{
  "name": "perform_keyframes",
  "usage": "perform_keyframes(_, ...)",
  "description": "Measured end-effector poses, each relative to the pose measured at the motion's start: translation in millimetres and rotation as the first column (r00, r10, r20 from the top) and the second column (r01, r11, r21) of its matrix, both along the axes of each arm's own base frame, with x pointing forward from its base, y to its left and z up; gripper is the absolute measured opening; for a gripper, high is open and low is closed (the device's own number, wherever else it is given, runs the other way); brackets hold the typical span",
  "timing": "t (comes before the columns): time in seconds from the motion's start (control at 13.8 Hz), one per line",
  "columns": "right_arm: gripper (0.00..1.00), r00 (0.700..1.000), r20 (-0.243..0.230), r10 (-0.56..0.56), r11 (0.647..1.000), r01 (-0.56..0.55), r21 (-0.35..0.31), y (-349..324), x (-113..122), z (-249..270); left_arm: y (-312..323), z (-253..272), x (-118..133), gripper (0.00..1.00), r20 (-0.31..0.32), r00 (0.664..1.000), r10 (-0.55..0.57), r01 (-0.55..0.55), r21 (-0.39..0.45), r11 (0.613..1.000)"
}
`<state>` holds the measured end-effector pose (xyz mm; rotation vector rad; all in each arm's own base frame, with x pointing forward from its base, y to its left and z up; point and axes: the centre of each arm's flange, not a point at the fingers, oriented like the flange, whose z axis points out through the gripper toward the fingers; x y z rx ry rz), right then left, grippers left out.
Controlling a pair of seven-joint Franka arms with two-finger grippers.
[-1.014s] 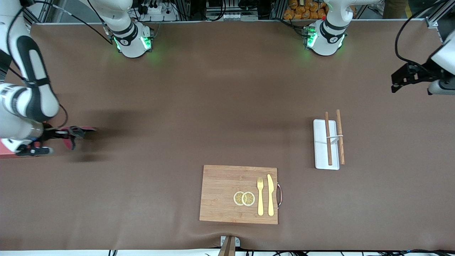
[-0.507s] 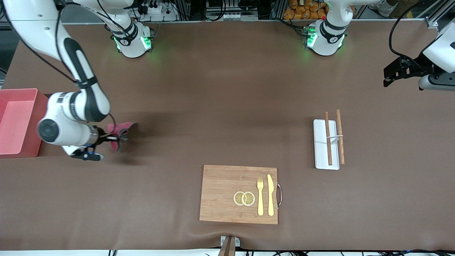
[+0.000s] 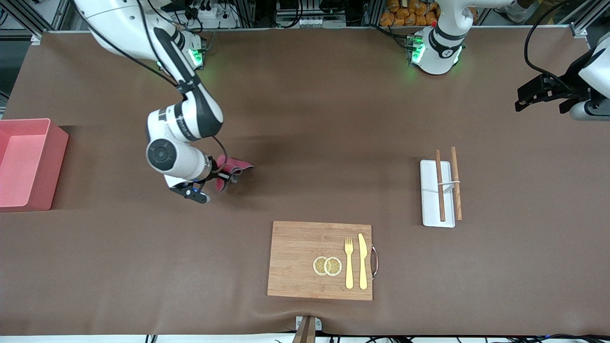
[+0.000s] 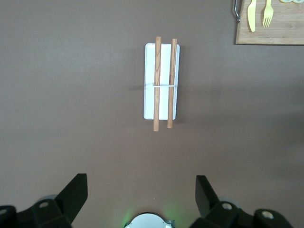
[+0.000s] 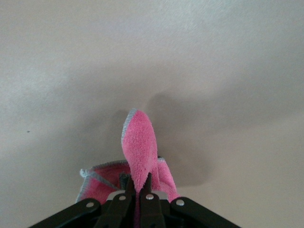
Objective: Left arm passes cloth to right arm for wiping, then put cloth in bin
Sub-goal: 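Wipe the cloth back and forth across the table with the right gripper, then move the cloth over the pink bin and open the right gripper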
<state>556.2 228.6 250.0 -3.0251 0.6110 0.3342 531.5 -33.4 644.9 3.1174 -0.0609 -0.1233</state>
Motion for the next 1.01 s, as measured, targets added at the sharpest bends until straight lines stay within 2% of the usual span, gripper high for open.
perform_keyframes(0.22,0.04,0.999,-0.011,0.039,0.999,-0.038,0.014,-56.2,18.1,16.7,0.9,-0.4,0.3,1.00,-0.001,1.000,0.004,-0.004,0.000,1.000)
perform_keyframes(0.36,0.04,0.993,-0.010,0.117,0.991,-0.117,0.060,-132.0,34.5,41.6,1.3,-2.2,3.1,1.00,0.005,1.000,0.005,-0.005,0.004,1.000)
perform_keyframes(0.51,0.04,0.977,0.015,0.211,0.974,-0.211,0.081,-214.6,42.8,68.5,2.0,-2.7,11.2,1.00,0.046,0.999,0.007,-0.007,0.009,1.000)
perform_keyframes(0.65,0.04,0.951,0.026,0.309,0.949,-0.311,0.061,-290.4,42.3,89.4,3.1,-1.7,15.1,1.00,0.071,0.997,0.009,-0.010,0.008,1.000)
perform_keyframes(0.87,0.04,0.884,0.050,0.464,0.883,-0.466,0.058,-400.1,34.3,127.0,7.9,0.4,16.4,1.00,0.084,0.996,0.018,-0.019,0.008,1.000)
perform_keyframes(1.01,0.04,0.837,0.060,0.543,0.838,-0.545,0.024,-471.4,22.3,161.5,15.4,1.0,17.4,1.00,0.091,0.995,0.032,-0.033,0.007,0.999)
